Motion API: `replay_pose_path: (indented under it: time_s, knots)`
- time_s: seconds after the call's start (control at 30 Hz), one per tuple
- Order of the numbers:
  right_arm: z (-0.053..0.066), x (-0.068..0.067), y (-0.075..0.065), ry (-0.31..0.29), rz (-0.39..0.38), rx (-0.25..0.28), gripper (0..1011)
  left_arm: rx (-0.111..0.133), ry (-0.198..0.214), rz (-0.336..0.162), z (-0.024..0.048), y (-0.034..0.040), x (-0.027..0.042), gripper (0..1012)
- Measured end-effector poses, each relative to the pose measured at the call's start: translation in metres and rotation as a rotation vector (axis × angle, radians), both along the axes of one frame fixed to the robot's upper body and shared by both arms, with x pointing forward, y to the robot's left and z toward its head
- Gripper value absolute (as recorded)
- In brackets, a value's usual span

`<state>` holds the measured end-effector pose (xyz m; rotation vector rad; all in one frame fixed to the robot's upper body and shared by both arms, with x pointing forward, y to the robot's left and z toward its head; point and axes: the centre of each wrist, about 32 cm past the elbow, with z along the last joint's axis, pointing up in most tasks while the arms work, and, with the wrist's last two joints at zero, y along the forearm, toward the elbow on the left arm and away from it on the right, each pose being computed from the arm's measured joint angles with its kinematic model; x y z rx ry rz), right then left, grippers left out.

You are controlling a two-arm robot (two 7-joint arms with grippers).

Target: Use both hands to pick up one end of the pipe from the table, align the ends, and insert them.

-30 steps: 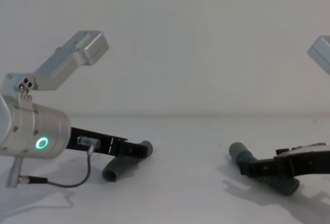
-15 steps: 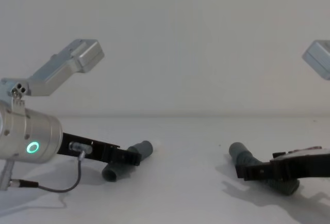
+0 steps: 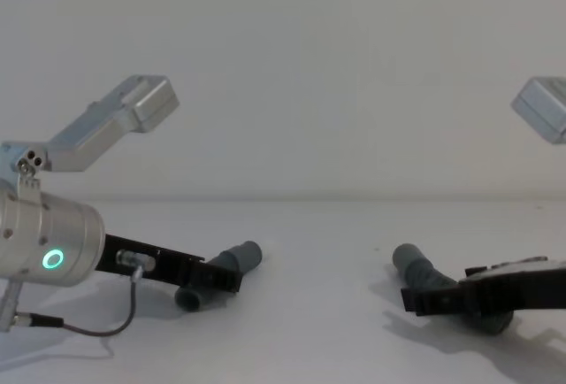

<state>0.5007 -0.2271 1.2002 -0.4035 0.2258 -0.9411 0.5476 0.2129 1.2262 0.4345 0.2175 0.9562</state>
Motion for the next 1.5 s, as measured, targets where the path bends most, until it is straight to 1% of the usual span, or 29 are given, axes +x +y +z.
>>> replay_pose_path:
  time_s: [0.33, 0.6, 0.73, 0.77, 0.8, 0.83, 0.87, 0.93, 0.97, 1.03, 1.07, 1.1, 1.13, 1.17, 1.2, 1.23, 1.27, 1.3, 1.37, 1.4, 1.5]
  knots:
    - [-0.0032, 0.0022, 0.0001, 0.013, -0.002, -0.006, 1000, 0.005, 0.009, -0.013, -0.002, 0.0011, 0.0013, 1001]
    - [-0.0045, 0.0033, 0.0, 0.018, -0.004, -0.009, 1000, 0.003, 0.009, -0.014, -0.003, 0.0016, 0.0015, 1001]
    - [-0.0051, 0.0035, -0.0002, 0.021, -0.005, -0.009, 938, 0.004, 0.008, -0.014, -0.0032, 0.0021, 0.0016, 932]
    - [-0.0052, 0.0037, -0.0003, 0.022, -0.006, -0.01, 897, 0.004, 0.008, -0.014, -0.0032, 0.0021, 0.0016, 918]
    - [-0.0053, 0.0037, -0.0003, 0.022, -0.006, -0.01, 886, 0.004, 0.008, -0.014, -0.0033, 0.0021, 0.0016, 890]
    - [-0.0054, 0.0037, -0.0003, 0.022, -0.006, -0.01, 851, 0.004, 0.008, -0.014, -0.0033, 0.0021, 0.0016, 875]
    - [-0.0055, 0.0038, -0.0004, 0.023, -0.006, -0.01, 815, 0.004, 0.008, -0.014, -0.0034, 0.0021, 0.0016, 827]
    - [-0.0056, 0.0038, -0.0004, 0.024, -0.006, -0.01, 781, 0.003, 0.009, -0.014, -0.0035, 0.0022, 0.0016, 798]
    - [-0.0058, 0.0039, -0.0004, 0.024, -0.006, -0.01, 725, 0.003, 0.008, -0.014, -0.0035, 0.0021, 0.0016, 759]
    - [-0.0058, 0.0039, -0.0004, 0.025, -0.006, -0.01, 688, 0.003, 0.008, -0.015, -0.0036, 0.0022, 0.0016, 686]
    - [-0.0059, 0.004, -0.0004, 0.025, -0.006, -0.01, 667, 0.002, 0.008, -0.015, -0.0036, 0.0022, 0.0016, 671]
    - [-0.0059, 0.004, -0.0004, 0.025, -0.006, -0.01, 609, 0.002, 0.008, -0.015, -0.0036, 0.0022, 0.0016, 649]
    - [-0.0059, 0.0041, -0.0004, 0.025, -0.006, -0.01, 587, 0.002, 0.008, -0.015, -0.0037, 0.0022, 0.0016, 632]
    - [-0.006, 0.0041, -0.0004, 0.025, -0.006, -0.01, 547, 0.002, 0.008, -0.015, -0.0037, 0.0021, 0.0016, 575]
    - [-0.006, 0.0041, -0.0004, 0.025, -0.006, -0.01, 547, 0.002, 0.008, -0.015, -0.0037, 0.0021, 0.0016, 564]
    - [-0.006, 0.0042, -0.0004, 0.025, -0.006, -0.01, 482, 0.001, 0.009, -0.015, -0.0038, 0.0021, 0.0016, 536]
    - [-0.006, 0.0042, -0.0003, 0.026, -0.006, -0.01, 482, 0.001, 0.009, -0.016, -0.0038, 0.0021, 0.0016, 484]
    - [-0.0061, 0.0042, -0.0003, 0.026, -0.006, -0.01, 424, 0.001, 0.009, -0.016, -0.0039, 0.002, 0.0016, 460]
    - [-0.0061, 0.0042, -0.0003, 0.026, -0.006, -0.01, 366, 0.001, 0.009, -0.016, -0.0039, 0.0021, 0.0016, 427]
    - [-0.0061, 0.0042, -0.0003, 0.026, -0.006, -0.01, 329, 0.001, 0.009, -0.016, -0.004, 0.0021, 0.0016, 366]
    - [-0.0062, 0.0043, -0.0003, 0.026, -0.006, -0.011, 316, 0.001, 0.009, -0.016, -0.004, 0.0022, 0.0016, 336]
